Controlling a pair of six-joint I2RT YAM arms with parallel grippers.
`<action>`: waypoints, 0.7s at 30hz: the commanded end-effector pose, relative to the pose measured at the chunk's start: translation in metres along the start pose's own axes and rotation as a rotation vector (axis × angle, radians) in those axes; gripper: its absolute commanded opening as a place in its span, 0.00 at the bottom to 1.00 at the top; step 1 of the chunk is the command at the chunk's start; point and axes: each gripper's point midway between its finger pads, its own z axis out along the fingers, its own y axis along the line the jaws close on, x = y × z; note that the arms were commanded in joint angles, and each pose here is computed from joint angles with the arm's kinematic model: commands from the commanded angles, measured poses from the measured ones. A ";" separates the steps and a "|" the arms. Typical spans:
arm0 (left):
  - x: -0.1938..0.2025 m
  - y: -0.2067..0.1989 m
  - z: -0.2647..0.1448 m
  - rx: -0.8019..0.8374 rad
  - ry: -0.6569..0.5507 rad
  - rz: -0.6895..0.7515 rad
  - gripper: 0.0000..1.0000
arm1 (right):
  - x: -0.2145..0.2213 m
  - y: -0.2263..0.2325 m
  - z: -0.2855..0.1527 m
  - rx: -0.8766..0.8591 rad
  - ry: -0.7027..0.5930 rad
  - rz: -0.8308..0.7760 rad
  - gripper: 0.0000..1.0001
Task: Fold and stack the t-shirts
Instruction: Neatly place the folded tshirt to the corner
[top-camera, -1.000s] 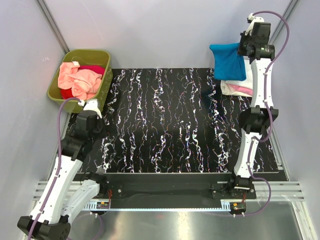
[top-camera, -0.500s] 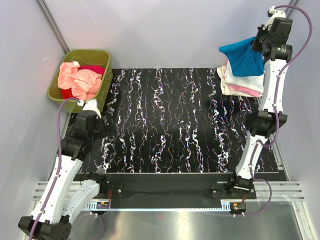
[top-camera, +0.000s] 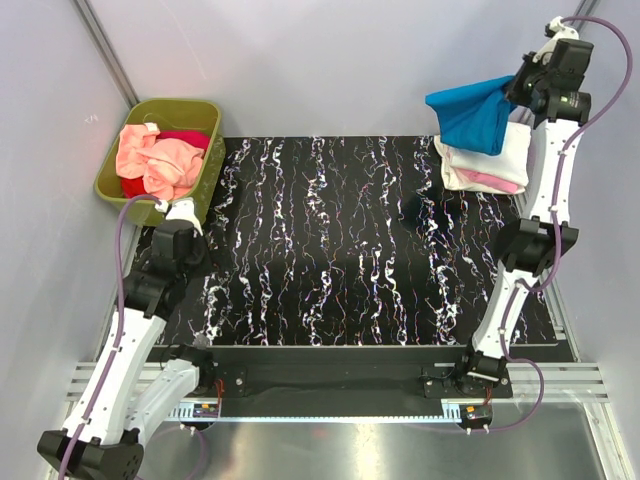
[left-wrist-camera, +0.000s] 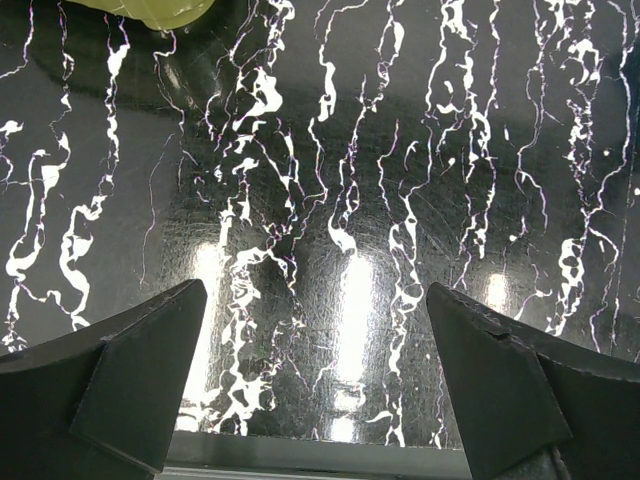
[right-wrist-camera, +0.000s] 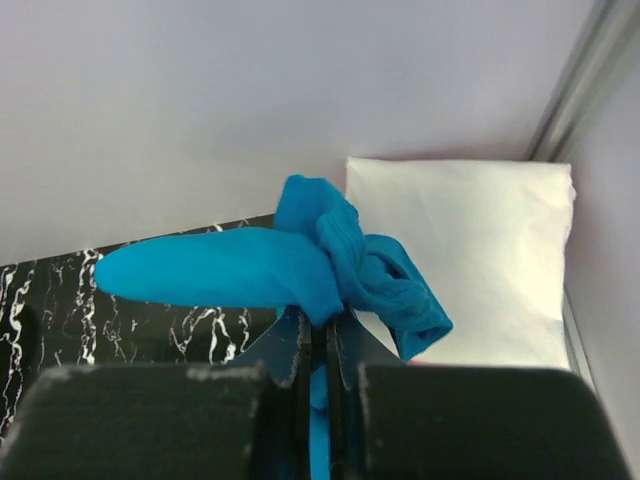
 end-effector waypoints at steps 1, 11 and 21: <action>-0.010 -0.001 0.003 0.000 -0.034 -0.008 0.99 | 0.009 -0.044 0.022 0.046 -0.008 0.059 0.00; -0.008 0.000 0.005 -0.009 -0.024 -0.007 0.99 | 0.139 -0.156 0.104 0.096 0.190 0.345 0.00; -0.009 0.001 0.005 -0.014 -0.025 -0.007 0.99 | 0.149 -0.200 0.130 0.187 0.099 0.396 0.01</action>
